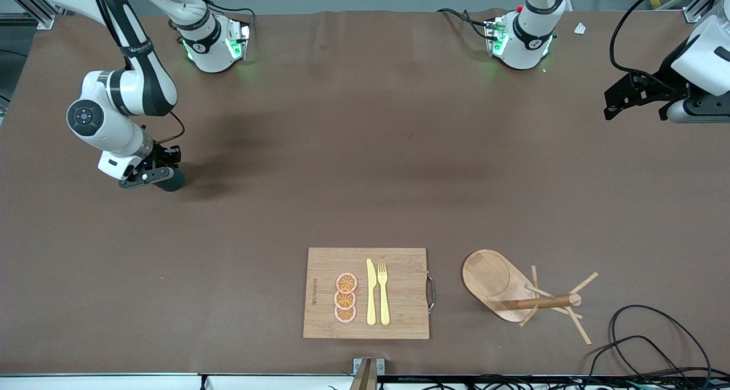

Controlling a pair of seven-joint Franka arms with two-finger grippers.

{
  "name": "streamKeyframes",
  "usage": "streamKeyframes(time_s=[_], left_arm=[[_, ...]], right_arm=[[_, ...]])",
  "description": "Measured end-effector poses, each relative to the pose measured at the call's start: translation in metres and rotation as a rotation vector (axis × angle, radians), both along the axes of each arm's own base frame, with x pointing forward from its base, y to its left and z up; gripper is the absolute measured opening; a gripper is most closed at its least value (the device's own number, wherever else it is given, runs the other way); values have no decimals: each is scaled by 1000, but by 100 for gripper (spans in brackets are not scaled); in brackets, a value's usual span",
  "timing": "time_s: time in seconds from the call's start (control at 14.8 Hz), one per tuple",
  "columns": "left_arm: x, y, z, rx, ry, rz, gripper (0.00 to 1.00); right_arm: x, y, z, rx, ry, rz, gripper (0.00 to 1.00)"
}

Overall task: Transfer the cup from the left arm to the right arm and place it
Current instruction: 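Carry the teal mug with the right gripper away from the cutting board, then set the mug down and open the right gripper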

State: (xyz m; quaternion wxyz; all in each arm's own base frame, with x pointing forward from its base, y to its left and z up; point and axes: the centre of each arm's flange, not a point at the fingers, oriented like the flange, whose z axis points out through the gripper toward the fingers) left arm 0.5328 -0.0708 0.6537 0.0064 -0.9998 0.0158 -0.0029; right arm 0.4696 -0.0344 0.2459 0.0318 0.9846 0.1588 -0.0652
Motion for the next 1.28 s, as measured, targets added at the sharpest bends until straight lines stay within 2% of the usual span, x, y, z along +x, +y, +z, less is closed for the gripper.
streamKeyframes(time_s=[0.34, 0.4, 0.61, 0.74, 1.01, 1.28], left_arm=[[0, 0, 0, 0, 0, 0, 100], [0, 0, 0, 0, 0, 0, 100], [0, 0, 0, 0, 0, 0, 100], [0, 0, 0, 0, 0, 0, 100], [0, 0, 1, 0, -2, 0, 100], [0, 0, 2, 0, -3, 0, 100]], right_arm=[[5, 1, 16, -6, 25, -3, 96], [9, 1, 33, -11, 31, -5, 100], [29, 11, 117, -32, 43, -6, 100], [42, 20, 176, -42, 33, -23, 100], [57, 22, 252, 29, 7, -183, 100], [61, 16, 310, 53, -17, -323, 100]])
